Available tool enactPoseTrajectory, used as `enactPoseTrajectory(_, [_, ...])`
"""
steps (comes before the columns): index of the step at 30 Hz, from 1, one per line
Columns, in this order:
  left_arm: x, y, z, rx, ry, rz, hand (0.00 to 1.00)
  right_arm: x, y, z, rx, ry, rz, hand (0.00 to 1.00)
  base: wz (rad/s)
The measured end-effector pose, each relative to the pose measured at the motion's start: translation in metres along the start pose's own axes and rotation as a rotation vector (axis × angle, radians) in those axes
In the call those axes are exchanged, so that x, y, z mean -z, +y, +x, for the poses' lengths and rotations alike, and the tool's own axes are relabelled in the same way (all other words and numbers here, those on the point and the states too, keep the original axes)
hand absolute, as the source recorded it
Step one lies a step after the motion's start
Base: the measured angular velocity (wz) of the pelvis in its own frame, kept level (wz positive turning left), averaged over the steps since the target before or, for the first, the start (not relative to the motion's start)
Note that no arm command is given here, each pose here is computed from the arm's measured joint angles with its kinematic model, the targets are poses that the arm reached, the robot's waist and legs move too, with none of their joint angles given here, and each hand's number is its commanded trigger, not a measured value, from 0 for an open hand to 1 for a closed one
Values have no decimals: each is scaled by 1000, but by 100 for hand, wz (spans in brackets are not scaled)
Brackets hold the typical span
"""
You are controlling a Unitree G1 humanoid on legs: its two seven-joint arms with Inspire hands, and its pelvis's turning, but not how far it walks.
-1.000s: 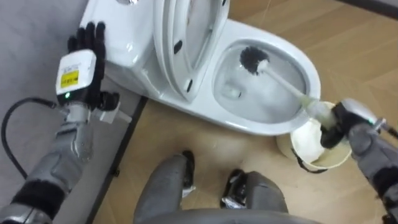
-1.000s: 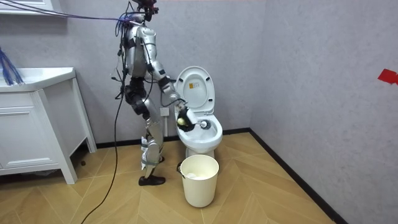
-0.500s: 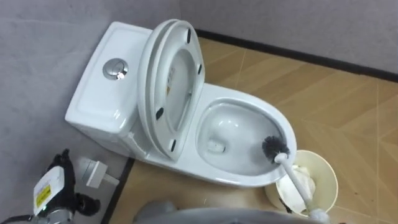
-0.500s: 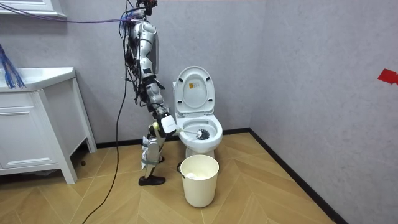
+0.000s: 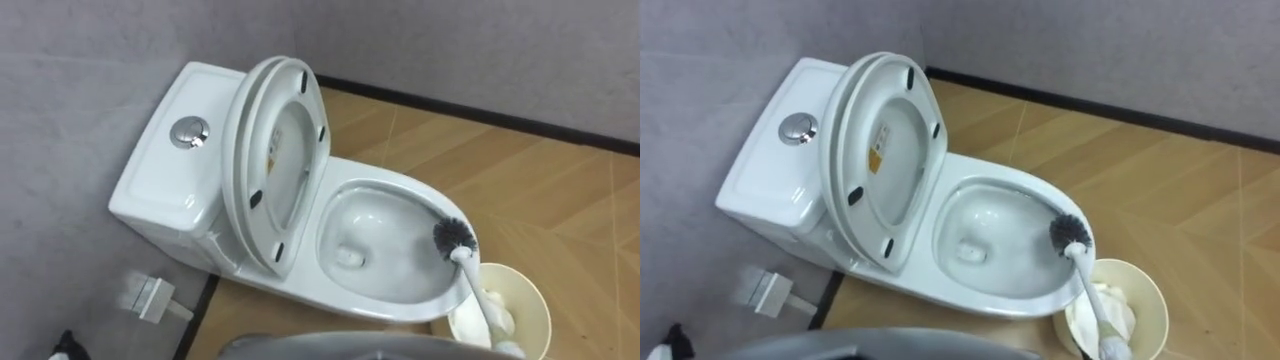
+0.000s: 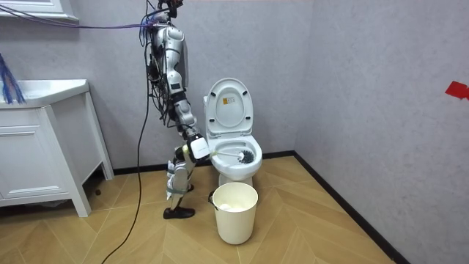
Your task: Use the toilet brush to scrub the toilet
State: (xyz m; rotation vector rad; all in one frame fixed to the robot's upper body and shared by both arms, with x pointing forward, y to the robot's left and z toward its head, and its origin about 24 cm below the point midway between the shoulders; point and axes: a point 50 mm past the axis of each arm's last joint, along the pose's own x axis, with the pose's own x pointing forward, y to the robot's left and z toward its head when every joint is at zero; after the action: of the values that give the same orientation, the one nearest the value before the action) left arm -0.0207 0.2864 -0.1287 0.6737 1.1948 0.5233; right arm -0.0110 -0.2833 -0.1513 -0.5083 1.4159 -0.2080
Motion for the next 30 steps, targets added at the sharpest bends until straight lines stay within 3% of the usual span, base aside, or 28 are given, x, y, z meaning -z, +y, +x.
enactPoseTrajectory(7, [-3,-4,7,28,57,-44,0,-7,-15,2,156,-11,57,100,-19])
enactPoseTrajectory(12, [-31,-8,15,24,3,-79,0,-9,-15,1,282,6,124,100,-22])
enactPoseTrajectory(16, [-46,-17,14,46,-26,-100,0,0,-8,0,288,48,119,100,-30])
enactPoseTrajectory(17, [-50,-21,13,58,-35,-107,0,5,-5,-1,285,65,118,79,-31])
enactPoseTrajectory(18, [-52,-24,13,72,-37,-98,0,8,-2,-2,280,76,119,22,-32])
enactPoseTrajectory(19, [-53,-25,13,79,-41,-93,0,9,-1,-3,278,78,120,0,-37])
enactPoseTrajectory(30, [-53,-30,11,140,-50,-37,0,5,8,-3,264,70,154,0,-7])
